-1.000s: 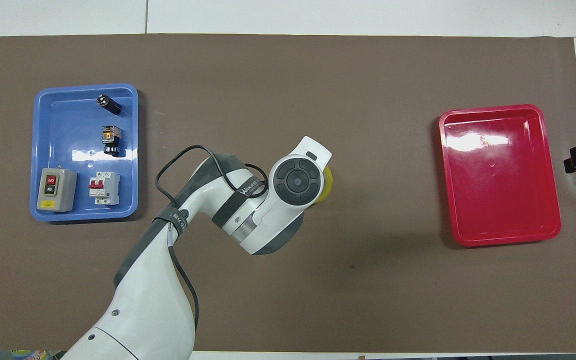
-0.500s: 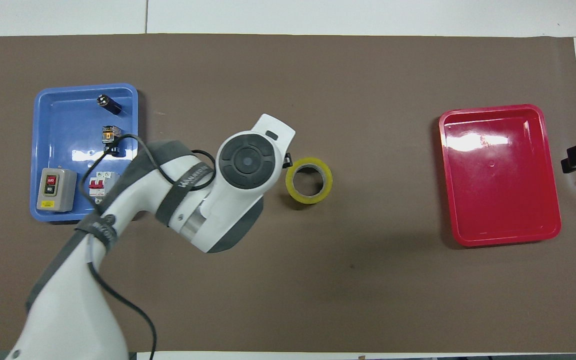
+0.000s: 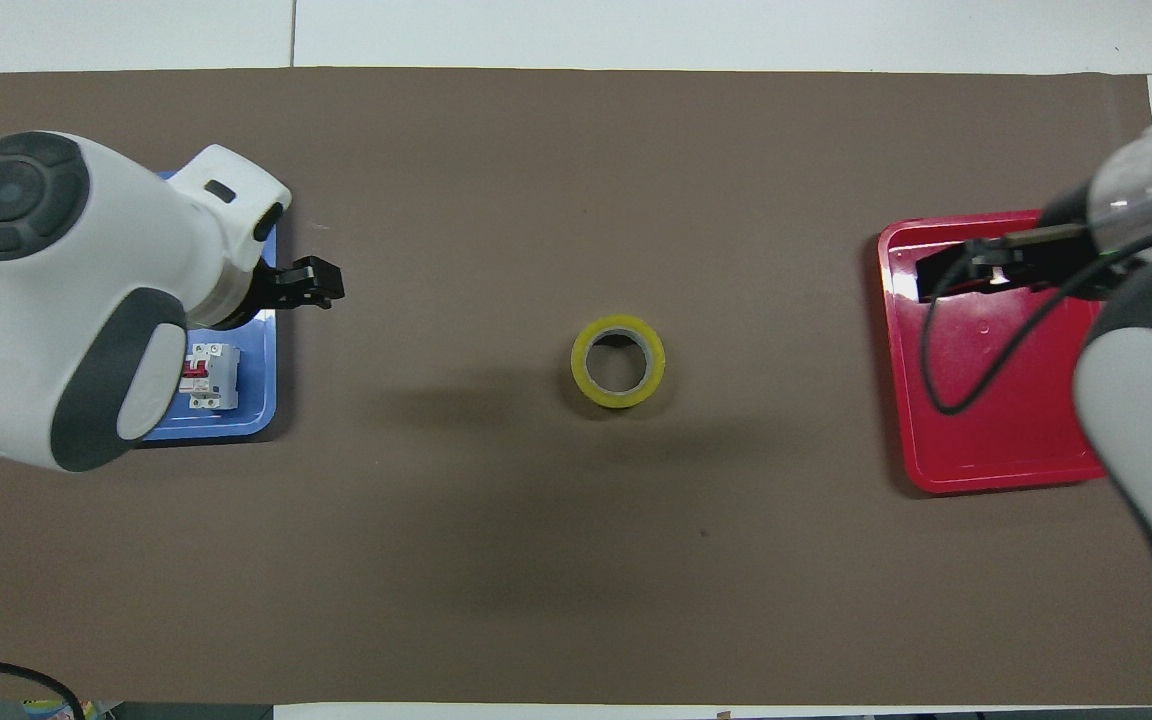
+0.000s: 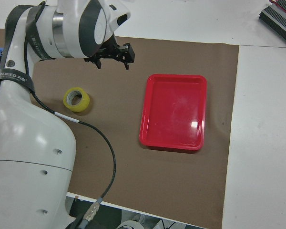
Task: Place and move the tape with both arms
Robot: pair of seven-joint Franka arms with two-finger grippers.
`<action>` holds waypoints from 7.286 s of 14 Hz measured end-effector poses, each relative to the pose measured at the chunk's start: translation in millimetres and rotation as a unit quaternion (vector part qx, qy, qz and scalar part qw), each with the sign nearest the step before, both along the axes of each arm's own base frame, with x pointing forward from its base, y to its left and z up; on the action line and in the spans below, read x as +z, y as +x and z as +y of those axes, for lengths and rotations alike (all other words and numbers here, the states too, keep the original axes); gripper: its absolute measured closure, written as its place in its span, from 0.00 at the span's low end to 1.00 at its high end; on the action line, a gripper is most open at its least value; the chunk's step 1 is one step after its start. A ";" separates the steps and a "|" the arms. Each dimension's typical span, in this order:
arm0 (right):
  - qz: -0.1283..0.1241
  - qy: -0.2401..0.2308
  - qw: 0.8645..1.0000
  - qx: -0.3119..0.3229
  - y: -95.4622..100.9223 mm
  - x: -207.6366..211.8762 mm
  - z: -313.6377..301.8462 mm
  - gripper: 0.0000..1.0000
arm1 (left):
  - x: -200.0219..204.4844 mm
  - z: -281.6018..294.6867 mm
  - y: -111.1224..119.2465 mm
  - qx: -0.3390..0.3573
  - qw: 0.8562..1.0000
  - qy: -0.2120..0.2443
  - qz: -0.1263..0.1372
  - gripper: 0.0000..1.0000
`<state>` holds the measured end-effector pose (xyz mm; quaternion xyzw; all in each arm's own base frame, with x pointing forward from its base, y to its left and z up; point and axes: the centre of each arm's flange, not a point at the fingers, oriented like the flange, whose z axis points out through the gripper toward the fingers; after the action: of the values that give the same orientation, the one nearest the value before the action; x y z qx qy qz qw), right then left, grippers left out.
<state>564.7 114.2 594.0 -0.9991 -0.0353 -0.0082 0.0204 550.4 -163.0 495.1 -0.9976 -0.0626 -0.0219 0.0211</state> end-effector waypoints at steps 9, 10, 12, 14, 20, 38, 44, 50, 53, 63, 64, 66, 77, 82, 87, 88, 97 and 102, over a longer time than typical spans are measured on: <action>-0.009 -0.001 1.000 -0.002 13.7 -217.0 188.2 0.00 | 101.3 165.2 2.9 -0.040 0.999 -0.021 0.013 0.00; -0.005 -0.003 1.000 -0.003 11.6 -229.7 192.9 0.00 | 111.7 168.9 4.9 -0.041 0.999 -0.021 0.016 0.00; 0.006 -0.009 1.000 -0.003 6.0 -251.9 193.8 0.00 | 116.8 168.8 9.2 -0.041 0.999 -0.022 0.023 0.00; 0.015 -0.015 1.000 -0.005 0.5 -265.7 188.0 0.00 | 108.7 165.7 11.0 -0.044 0.998 -0.022 0.033 0.00; 0.026 -0.021 0.999 -0.005 -14.0 -283.5 179.9 0.25 | 104.1 158.5 11.4 -0.050 0.998 -0.022 0.039 0.00; 0.071 -0.026 0.995 0.064 39.2 -157.7 -146.6 0.78 | 114.3 141.5 12.0 -0.057 0.998 -0.022 0.013 0.00; 0.022 -0.028 0.997 0.066 5.4 -233.0 -256.1 0.78 | 114.4 145.9 12.0 -0.091 0.996 -0.021 0.013 0.00; 0.021 -0.028 0.998 0.058 -18.8 -271.9 -269.4 0.78 | 115.7 145.3 10.8 -0.094 0.995 -0.021 0.014 0.00; 0.023 -0.027 0.998 0.058 -20.6 -276.6 -272.1 0.74 | 116.7 144.7 9.9 -0.094 0.995 -0.021 0.014 0.00; 0.043 -0.019 0.995 0.086 16.6 -84.1 -228.4 0.00 | 117.2 144.0 7.5 -0.095 0.995 -0.021 0.020 0.00; 0.044 -0.019 0.996 0.081 14.6 -58.5 -228.6 0.00 | 117.4 144.8 6.0 -0.095 0.995 -0.022 0.023 0.00; 0.036 -0.021 0.996 0.074 7.2 -16.8 -226.6 0.00 | 118.0 144.4 4.2 -0.097 0.995 -0.022 0.027 0.00; 0.047 -0.020 0.998 0.042 -33.2 25.2 -189.4 0.00 | 118.4 142.7 3.5 -0.100 0.994 -0.022 0.028 0.00; 0.049 -0.041 0.997 0.053 -30.9 24.8 -176.1 0.00 | 118.4 143.9 3.5 -0.099 0.994 -0.022 0.028 0.00; 0.051 -0.050 0.997 0.021 -28.1 23.2 -132.1 0.00 | 118.4 145.3 3.6 -0.098 0.995 -0.022 0.028 0.00; 0.051 -0.049 0.997 0.013 -28.5 23.0 -141.2 0.00 | 118.4 145.3 3.6 -0.098 0.995 -0.022 0.028 0.00; 0.051 -0.027 0.998 -0.022 -32.0 24.8 -176.4 0.00 | 118.4 145.3 3.6 -0.098 0.995 -0.022 0.028 0.00; 0.051 -0.025 0.998 -0.022 -32.0 24.8 -176.5 0.00 | 118.4 145.3 3.6 -0.098 0.995 -0.022 0.028 0.00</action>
<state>532.6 -62.3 618.8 -0.9990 -0.0125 0.0434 -0.0032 554.0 -17.7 613.5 -0.9993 0.0358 0.0055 -0.0012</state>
